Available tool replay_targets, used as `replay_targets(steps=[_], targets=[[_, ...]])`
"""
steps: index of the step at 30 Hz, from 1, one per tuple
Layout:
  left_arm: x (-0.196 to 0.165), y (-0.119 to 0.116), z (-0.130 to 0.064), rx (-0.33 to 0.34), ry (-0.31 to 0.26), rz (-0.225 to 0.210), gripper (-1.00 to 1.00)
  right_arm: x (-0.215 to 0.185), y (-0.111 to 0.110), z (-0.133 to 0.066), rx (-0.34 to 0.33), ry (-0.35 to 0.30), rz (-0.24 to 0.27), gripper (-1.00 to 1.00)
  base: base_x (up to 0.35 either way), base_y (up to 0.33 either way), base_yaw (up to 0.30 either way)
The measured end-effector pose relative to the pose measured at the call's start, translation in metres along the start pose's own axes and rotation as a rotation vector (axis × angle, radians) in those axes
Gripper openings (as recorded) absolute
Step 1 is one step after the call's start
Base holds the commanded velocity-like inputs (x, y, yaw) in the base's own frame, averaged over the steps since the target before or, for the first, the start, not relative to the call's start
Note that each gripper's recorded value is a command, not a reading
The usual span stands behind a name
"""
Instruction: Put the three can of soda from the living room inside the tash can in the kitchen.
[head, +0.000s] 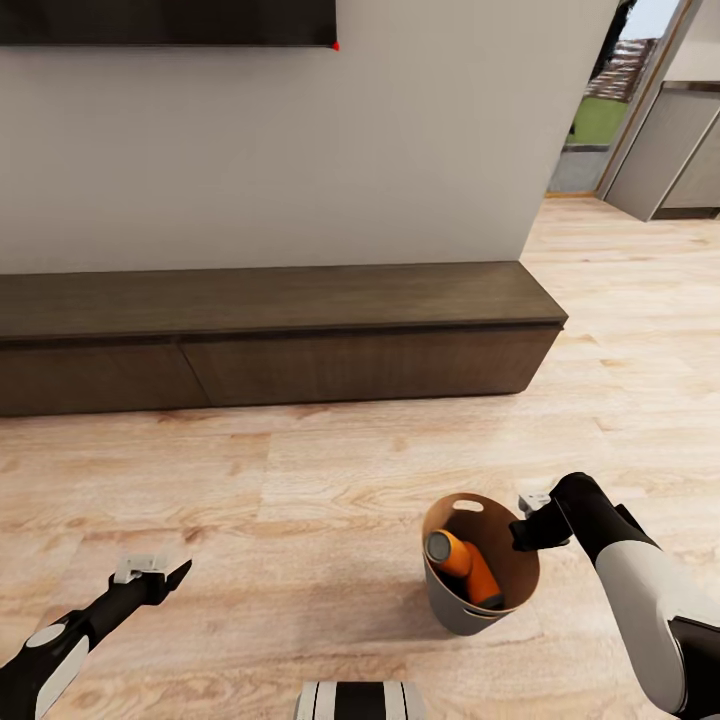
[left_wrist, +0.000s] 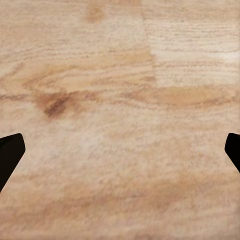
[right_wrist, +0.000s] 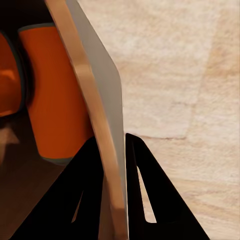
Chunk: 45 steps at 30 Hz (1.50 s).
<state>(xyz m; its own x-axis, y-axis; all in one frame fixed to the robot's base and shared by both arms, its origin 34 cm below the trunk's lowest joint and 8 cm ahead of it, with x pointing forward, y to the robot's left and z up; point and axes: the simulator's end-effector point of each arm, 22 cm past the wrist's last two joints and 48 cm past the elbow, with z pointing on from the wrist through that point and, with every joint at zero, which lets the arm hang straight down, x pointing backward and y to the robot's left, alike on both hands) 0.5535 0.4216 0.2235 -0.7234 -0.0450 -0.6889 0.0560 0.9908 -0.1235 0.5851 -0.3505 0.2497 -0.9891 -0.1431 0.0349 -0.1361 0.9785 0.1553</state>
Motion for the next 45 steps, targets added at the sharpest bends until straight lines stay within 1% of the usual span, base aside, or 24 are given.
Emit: replay_targets(steps=[9,12,25,27,28,45], targets=[[0.000,0.000,0.000,0.000,-0.001,0.000,1.00,0.000,-0.001,0.000,0.003,0.000,-0.001,-1.00,0.000,0.000,0.000],[0.007,0.000,0.002,0.000,0.012,-0.001,1.00,0.003,-0.001,0.007,0.000,0.013,0.000,-1.00,0.000,0.000,0.000],[0.006,0.000,0.002,0.000,0.009,0.000,1.00,0.004,-0.003,0.006,0.003,0.014,0.002,-1.00,0.000,0.000,0.000],[0.010,0.001,0.003,0.000,0.016,-0.001,1.00,0.006,-0.003,0.010,-0.003,0.020,0.007,-1.00,0.000,0.000,0.000],[0.013,0.001,0.003,0.000,0.020,-0.001,1.00,0.005,-0.003,0.010,-0.004,0.021,0.013,-1.00,0.000,0.000,0.000],[0.012,0.001,0.004,0.000,0.020,-0.001,1.00,0.006,-0.003,0.011,-0.004,0.019,0.015,-1.00,0.000,0.000,0.000]])
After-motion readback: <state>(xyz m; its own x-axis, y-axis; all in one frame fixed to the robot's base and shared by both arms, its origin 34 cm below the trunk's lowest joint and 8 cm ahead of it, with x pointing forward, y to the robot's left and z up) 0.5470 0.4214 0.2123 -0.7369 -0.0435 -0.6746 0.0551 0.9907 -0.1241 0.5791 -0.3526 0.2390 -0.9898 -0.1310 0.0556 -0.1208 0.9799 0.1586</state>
